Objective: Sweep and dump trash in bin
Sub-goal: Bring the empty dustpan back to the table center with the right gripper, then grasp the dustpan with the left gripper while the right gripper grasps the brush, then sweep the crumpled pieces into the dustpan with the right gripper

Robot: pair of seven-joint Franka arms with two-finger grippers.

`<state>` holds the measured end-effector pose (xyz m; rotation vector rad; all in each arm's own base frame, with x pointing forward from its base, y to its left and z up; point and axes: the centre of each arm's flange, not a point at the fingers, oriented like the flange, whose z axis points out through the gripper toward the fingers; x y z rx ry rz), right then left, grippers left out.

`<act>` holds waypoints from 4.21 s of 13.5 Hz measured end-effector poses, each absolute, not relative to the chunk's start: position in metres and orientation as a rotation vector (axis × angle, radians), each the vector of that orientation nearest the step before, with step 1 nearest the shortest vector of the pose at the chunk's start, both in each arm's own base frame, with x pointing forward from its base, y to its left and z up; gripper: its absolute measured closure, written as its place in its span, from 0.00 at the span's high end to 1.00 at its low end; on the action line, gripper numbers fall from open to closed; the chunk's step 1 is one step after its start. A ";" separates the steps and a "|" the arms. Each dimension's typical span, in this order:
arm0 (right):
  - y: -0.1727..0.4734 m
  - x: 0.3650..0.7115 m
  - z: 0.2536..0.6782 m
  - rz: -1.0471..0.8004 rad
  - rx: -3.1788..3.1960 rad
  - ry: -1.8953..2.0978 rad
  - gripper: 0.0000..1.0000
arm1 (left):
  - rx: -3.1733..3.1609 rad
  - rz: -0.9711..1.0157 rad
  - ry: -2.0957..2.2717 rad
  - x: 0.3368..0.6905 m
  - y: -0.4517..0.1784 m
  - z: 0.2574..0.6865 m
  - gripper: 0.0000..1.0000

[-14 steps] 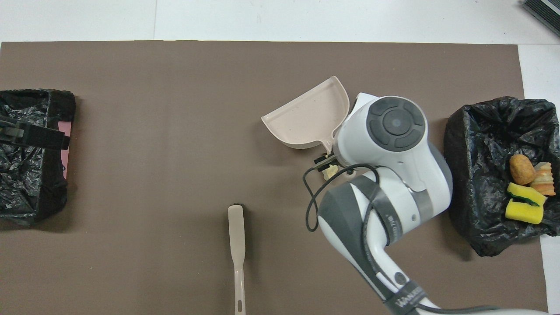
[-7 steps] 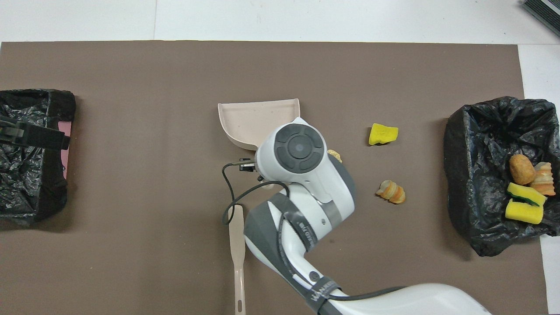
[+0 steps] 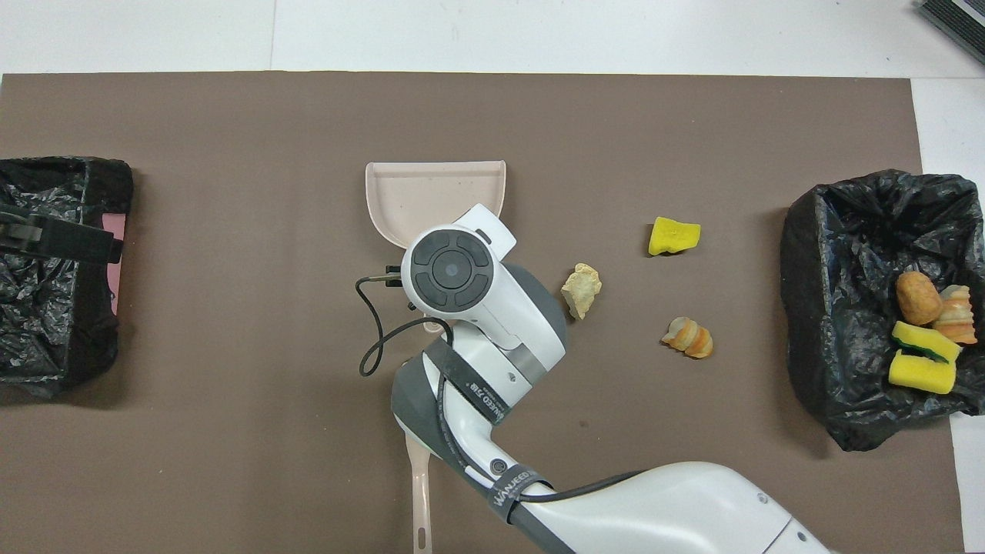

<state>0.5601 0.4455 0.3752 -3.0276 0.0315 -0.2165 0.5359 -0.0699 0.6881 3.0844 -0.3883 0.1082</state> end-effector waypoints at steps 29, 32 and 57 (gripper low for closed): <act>0.484 0.300 0.347 0.208 -3.108 -0.105 0.48 | 3.017 0.135 -0.346 0.515 -0.358 0.400 1.00; 0.488 0.291 0.346 0.237 -3.096 -0.103 0.48 | 3.013 0.150 -0.334 0.512 -0.356 0.368 1.00; 0.202 0.446 0.421 0.525 -3.252 0.664 0.26 | 2.904 0.147 -1.117 0.543 -0.256 0.404 0.33</act>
